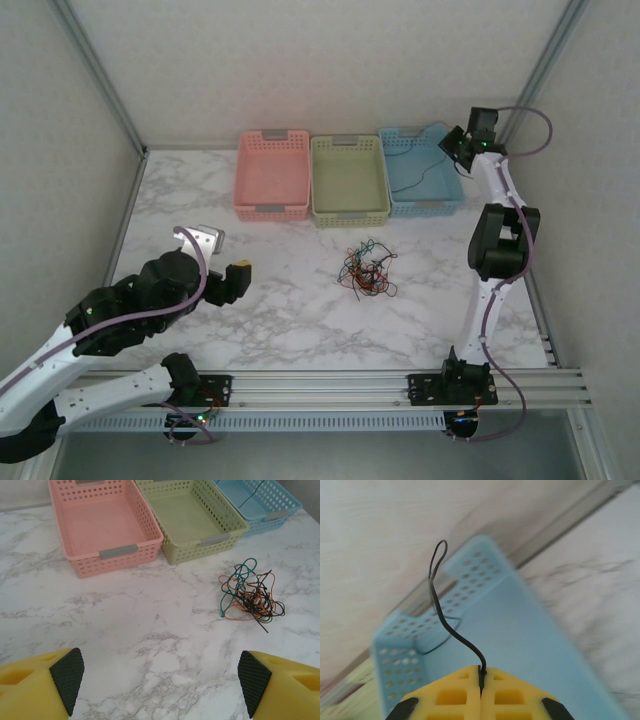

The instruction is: Untangle the cables

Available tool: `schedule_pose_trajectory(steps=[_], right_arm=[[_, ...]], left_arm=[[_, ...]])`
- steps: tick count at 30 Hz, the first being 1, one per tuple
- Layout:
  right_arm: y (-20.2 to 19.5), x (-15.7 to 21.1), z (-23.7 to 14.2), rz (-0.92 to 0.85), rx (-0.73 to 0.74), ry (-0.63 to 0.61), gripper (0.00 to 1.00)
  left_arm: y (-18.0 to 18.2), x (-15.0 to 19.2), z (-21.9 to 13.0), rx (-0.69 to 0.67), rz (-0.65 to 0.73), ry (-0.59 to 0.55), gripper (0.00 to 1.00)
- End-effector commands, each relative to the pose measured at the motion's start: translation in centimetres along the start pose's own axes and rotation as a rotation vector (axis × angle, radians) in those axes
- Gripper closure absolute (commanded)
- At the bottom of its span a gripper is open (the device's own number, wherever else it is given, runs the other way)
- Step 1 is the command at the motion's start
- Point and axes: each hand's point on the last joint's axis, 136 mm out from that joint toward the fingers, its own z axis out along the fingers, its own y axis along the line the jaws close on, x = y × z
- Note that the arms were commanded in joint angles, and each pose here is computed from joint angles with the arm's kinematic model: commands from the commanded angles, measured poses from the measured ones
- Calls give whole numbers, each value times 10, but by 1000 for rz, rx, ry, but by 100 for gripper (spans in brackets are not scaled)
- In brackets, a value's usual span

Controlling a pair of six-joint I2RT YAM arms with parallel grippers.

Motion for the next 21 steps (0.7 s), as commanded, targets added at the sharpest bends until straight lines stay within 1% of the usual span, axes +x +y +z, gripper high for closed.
schedule_pose_trajectory(steps=[1,4,8,12,17,19,21], right_arm=[[23,20,-1,-49,-73,60,100],[21,40,8,-60,-41,122,100],[14,64,16,-29,-19,195,100],[0,86,21,-7,49,267,100],[-7,112,25,23,72,357,100],[-9,120,26,34,84,388,98],[-4,124,27,44,61,405,95]], left_arm=[[-2,-5,-1,15,-1,-16,17],[-3,-5,-1,17,0,-15,17],[-3,-6,-1,16,2,-17,17],[-3,-6,-2,21,0,-17,17],[-3,-6,-2,22,-1,-15,17],[-3,-5,-2,22,1,-15,17],[-3,-6,-2,23,0,-16,17]])
